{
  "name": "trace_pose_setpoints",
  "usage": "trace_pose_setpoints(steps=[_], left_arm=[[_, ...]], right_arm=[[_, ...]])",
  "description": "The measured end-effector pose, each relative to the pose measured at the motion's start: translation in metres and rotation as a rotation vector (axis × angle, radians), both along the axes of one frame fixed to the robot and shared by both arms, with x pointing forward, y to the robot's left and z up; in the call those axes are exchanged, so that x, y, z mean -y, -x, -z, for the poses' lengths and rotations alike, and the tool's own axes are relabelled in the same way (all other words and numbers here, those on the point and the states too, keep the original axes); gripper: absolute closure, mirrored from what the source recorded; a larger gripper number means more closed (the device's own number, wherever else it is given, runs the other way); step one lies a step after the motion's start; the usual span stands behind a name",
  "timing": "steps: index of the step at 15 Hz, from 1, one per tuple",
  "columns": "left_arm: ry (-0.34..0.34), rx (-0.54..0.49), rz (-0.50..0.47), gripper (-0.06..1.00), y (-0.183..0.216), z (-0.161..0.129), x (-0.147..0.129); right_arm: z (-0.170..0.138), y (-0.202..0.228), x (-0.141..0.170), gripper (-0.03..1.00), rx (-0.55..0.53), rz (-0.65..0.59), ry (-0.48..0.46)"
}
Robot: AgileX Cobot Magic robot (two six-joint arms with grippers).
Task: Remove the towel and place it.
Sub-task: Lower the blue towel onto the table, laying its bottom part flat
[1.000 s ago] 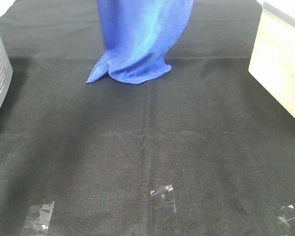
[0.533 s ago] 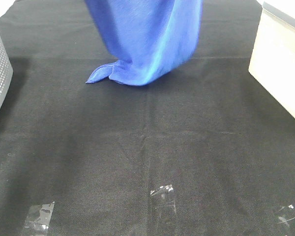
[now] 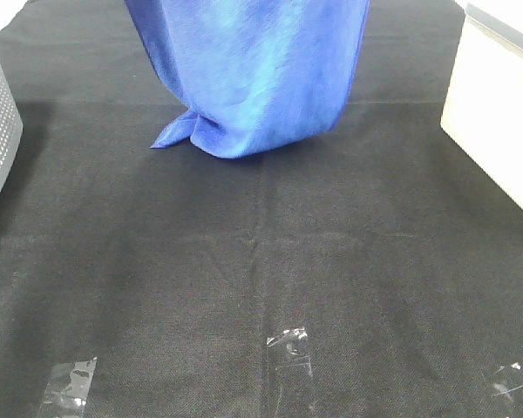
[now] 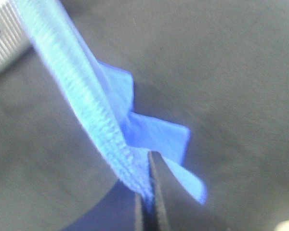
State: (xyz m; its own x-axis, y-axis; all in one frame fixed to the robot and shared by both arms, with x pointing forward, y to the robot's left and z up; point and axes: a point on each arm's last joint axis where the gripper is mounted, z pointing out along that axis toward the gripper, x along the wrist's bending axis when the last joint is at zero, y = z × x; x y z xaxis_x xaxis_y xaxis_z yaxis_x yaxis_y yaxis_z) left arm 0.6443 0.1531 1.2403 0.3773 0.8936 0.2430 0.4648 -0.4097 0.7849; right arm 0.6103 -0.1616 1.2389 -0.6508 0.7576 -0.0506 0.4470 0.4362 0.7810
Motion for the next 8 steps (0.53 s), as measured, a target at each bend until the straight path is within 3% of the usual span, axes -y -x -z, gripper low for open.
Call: trace_pose_setpoints(steps=[8], left_arm=[[0.074, -0.142, -0.043, 0.94, 0.093, -0.014, -0.03]], right_arm=[[-0.014, 0.075, 0.009, 0.97, -0.101, -0.06, -0.134]])
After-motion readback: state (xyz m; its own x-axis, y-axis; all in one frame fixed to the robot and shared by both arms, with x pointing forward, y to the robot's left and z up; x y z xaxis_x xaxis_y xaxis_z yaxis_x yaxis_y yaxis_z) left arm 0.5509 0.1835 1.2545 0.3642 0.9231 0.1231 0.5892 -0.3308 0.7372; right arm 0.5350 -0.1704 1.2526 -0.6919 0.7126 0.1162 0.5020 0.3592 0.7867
